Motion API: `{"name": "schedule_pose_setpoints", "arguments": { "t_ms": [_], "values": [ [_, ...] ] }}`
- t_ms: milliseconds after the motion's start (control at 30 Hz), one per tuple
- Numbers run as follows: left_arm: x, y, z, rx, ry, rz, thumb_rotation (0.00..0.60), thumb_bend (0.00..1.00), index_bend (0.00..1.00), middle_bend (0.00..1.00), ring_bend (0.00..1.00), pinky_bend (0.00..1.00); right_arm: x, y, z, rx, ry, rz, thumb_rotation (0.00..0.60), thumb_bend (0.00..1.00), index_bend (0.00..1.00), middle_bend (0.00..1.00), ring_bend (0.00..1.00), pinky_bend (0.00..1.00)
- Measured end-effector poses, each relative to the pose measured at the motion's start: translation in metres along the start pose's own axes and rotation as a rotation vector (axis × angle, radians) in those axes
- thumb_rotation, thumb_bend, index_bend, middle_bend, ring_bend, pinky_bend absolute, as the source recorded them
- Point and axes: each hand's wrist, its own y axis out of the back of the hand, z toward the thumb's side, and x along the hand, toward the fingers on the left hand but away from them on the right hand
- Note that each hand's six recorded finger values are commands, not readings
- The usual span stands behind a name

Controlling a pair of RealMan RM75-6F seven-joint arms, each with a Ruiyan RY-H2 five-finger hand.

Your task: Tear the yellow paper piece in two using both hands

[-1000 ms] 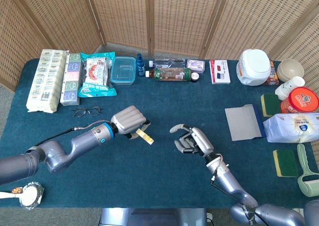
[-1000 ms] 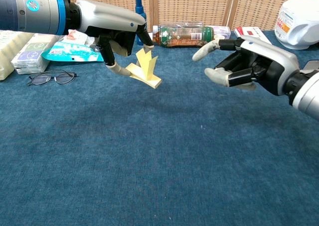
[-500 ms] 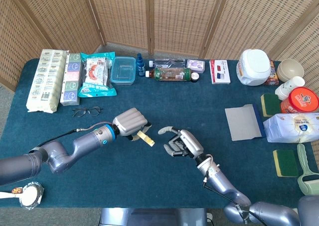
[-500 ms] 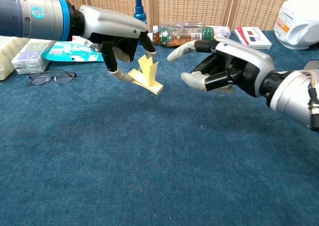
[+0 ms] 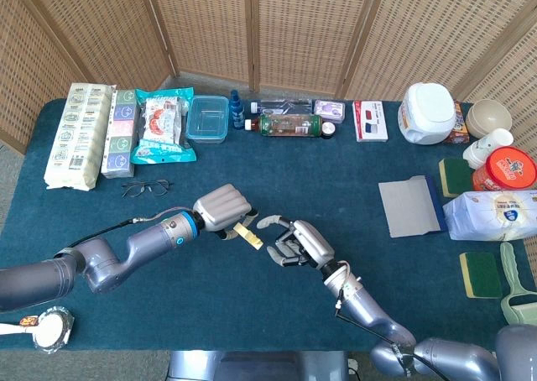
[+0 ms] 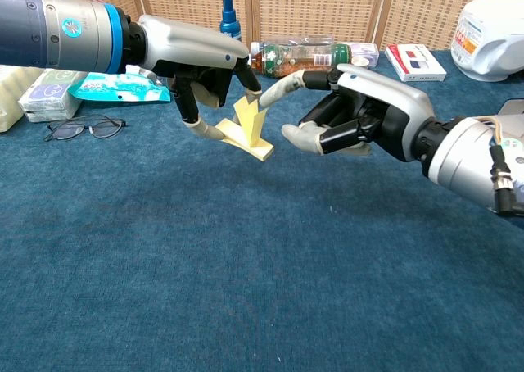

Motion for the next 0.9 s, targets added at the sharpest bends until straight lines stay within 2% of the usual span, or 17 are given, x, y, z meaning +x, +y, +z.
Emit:
{"name": "schedule_pose_setpoints", "arguments": {
  "t_ms": [667, 900],
  "values": [
    [0.0009, -0.0004, 0.0007, -0.003, -0.005, 0.003, 0.6, 0.35, 0.68, 1.0, 1.0, 1.0, -0.0013, -0.0053, 0.0068, 0.014, 0.003, 0.012, 0.6, 0.46, 0.34, 0.97, 1.0, 1.0],
    [0.0009, -0.0022, 0.0026, -0.001, -0.011, -0.004, 0.6, 0.35, 0.68, 1.0, 1.0, 1.0, -0.0042, -0.0068, 0.0079, 0.014, 0.003, 0.02, 0.6, 0.46, 0.31, 0.96, 1.0, 1.0]
  ]
}}
